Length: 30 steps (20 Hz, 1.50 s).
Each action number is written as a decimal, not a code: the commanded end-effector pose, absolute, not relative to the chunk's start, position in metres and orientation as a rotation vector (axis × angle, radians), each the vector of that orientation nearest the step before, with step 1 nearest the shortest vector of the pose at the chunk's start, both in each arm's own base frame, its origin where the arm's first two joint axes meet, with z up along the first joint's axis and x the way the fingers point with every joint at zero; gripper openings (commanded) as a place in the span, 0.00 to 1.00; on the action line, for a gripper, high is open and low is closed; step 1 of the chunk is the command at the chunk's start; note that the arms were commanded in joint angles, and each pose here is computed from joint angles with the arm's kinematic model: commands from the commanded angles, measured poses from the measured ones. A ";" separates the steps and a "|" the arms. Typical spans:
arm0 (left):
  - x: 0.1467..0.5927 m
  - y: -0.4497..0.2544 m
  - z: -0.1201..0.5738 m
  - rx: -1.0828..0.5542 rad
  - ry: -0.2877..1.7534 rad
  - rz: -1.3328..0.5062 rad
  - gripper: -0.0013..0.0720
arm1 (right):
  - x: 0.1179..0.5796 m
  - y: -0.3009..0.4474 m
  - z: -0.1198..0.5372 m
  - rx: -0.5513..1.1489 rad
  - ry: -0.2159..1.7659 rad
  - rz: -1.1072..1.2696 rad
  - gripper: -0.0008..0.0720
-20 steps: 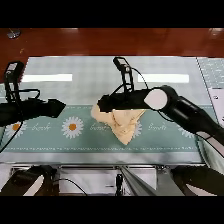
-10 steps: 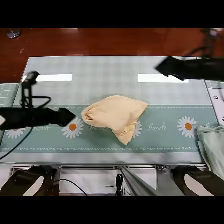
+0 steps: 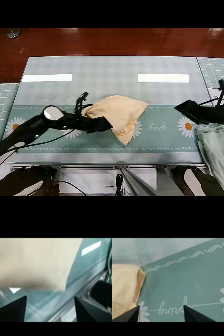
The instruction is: Fold the shirts.
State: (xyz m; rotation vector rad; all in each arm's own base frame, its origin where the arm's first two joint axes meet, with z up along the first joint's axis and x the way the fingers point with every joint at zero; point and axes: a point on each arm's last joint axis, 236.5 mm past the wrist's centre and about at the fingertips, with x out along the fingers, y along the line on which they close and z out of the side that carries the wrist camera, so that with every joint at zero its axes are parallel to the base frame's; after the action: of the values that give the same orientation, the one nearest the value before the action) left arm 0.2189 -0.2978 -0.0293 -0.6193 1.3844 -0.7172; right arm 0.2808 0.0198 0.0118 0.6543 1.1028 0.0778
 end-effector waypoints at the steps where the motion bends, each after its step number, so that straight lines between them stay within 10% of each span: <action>1: 0.251 -0.341 -0.036 -0.657 1.295 -0.706 0.98 | 0.259 0.052 -0.012 0.659 1.182 0.158 0.86; 4: 0.272 -0.352 -0.032 -0.627 1.272 -0.745 0.84 | 0.243 0.087 -0.020 0.601 1.255 0.257 0.86; 5: 0.281 -0.350 -0.028 -0.618 1.258 -0.764 0.29 | 0.235 0.098 -0.025 0.584 1.287 0.281 0.86; 6: 0.292 -0.346 -0.020 -0.619 1.239 -0.780 0.06 | 0.227 0.108 -0.030 0.573 1.317 0.300 0.86; 15: 0.343 -0.311 0.021 -0.678 1.153 -0.798 0.06 | 0.167 0.235 -0.079 0.591 1.500 0.470 0.86; 23: 0.335 -0.313 0.021 -0.675 1.175 -0.824 0.06 | 0.209 0.270 -0.098 0.569 1.515 0.475 0.86; 25: 0.335 -0.313 0.021 -0.675 1.175 -0.825 0.06 | 0.216 0.283 -0.098 0.545 1.515 0.504 0.66; 27: 0.336 -0.313 0.022 -0.676 1.175 -0.824 0.06 | 0.220 0.297 -0.089 0.483 1.495 0.591 0.03; 30: 0.343 -0.306 0.044 -0.681 1.135 -0.849 0.06 | 0.239 0.297 -0.047 0.356 1.445 0.698 0.03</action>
State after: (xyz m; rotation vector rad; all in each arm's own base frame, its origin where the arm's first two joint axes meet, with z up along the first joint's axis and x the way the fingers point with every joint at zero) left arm 0.3383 -0.3101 0.0283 -0.6769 1.1625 -0.8307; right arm 0.2247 0.2948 -0.0735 0.4733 1.4813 0.6120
